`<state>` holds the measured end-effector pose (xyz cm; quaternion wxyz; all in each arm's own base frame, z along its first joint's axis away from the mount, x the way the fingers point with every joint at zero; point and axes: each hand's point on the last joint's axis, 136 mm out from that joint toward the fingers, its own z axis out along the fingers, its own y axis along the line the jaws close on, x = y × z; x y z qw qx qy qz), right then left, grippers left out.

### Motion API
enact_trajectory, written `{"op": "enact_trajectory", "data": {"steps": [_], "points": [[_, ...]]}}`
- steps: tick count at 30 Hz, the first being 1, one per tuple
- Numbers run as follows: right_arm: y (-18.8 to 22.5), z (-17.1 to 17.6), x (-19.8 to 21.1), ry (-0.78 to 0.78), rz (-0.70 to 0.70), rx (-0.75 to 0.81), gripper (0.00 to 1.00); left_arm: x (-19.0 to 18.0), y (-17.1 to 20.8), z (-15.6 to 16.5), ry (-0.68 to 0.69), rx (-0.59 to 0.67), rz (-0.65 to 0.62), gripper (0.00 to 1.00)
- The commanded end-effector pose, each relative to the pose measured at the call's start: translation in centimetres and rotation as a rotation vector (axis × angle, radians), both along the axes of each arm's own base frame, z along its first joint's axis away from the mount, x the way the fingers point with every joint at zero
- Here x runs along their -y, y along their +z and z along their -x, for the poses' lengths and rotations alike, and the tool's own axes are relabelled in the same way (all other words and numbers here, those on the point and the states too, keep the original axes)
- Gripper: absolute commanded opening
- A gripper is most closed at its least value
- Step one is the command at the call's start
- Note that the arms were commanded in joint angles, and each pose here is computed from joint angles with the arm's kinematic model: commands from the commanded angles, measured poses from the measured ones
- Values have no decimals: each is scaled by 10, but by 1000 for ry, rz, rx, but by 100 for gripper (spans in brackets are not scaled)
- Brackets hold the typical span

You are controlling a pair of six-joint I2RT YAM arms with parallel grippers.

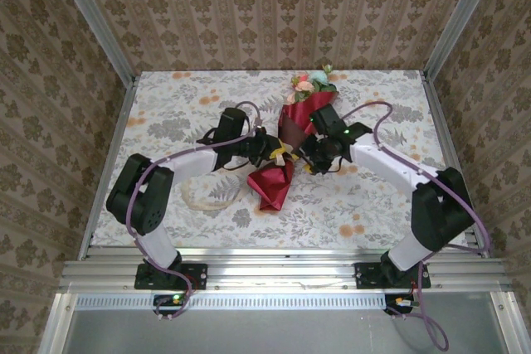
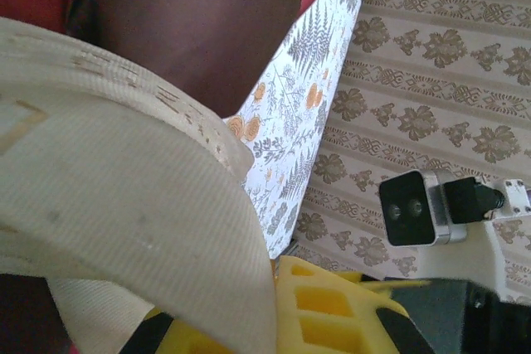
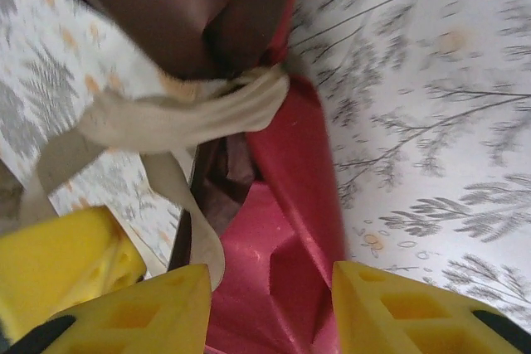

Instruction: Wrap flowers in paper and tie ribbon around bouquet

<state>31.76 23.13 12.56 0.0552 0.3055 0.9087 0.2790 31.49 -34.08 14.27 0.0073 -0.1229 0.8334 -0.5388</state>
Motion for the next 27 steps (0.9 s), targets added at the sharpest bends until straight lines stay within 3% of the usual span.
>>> {"op": "enact_trajectory", "data": {"steps": [1,5,10,12,17,21,27], "points": [[-11,15,-23,265,-9,83,50,-4,-11,0,-10,-25,-10,0],[-27,36,-34,379,-54,60,51,-5,-12,-4,-3,-28,-9,0],[-51,61,-24,439,12,-41,45,-5,-11,-6,-5,-32,-6,0],[-57,57,-23,432,28,-38,37,-4,-9,-8,-5,-32,-3,0],[-57,35,-9,377,132,-1,2,-8,-5,-9,11,-30,-3,0],[-57,28,17,288,166,-6,0,-12,-2,-11,31,-33,0,0],[-50,24,46,305,225,-3,0,-3,3,-21,77,-49,59,0]]}}
